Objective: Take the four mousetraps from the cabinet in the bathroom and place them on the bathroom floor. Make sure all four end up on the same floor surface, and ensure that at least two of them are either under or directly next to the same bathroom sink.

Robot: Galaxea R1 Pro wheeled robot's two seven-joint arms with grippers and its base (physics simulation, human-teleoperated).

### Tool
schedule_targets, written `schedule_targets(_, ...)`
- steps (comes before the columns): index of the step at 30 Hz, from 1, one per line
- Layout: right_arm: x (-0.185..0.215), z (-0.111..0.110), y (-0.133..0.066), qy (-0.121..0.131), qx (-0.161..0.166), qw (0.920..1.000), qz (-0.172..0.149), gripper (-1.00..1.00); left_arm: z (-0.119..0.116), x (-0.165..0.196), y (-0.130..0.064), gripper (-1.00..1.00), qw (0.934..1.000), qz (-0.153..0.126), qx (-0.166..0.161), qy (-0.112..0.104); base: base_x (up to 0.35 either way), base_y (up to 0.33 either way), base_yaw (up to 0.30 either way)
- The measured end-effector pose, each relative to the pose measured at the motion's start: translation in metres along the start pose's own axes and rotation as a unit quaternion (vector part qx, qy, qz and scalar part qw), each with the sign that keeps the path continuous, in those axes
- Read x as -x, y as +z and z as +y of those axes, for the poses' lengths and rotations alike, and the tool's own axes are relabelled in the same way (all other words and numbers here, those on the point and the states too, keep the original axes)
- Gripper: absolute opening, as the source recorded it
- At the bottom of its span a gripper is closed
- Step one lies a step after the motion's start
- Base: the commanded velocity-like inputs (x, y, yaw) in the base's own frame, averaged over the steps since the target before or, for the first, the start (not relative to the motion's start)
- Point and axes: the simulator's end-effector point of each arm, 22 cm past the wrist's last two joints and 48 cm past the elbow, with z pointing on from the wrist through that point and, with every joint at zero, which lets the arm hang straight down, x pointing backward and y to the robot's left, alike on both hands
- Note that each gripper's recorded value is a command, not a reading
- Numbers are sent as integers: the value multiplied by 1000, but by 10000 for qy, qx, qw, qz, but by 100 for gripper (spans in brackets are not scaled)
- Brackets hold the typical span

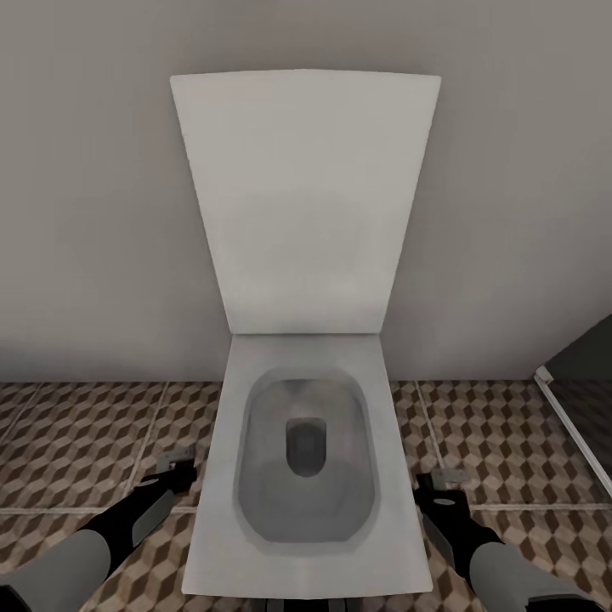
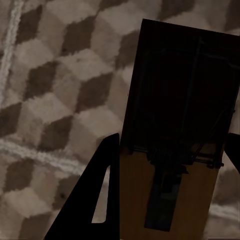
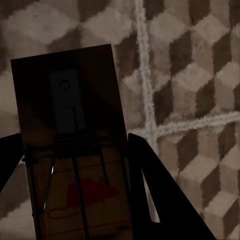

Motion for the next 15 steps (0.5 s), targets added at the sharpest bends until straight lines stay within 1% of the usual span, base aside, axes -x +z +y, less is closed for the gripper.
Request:
schedule_targets(4,-4,1,0,-19,5,10000,42,-100,-2,-2,0,-100,10000,20,-9,21,0,0,0)
schedule_targets(15,-29,6,12,-113,9,9996,265,-100,-4,-28,13,-100,9996,273,6,108,0,0,0)
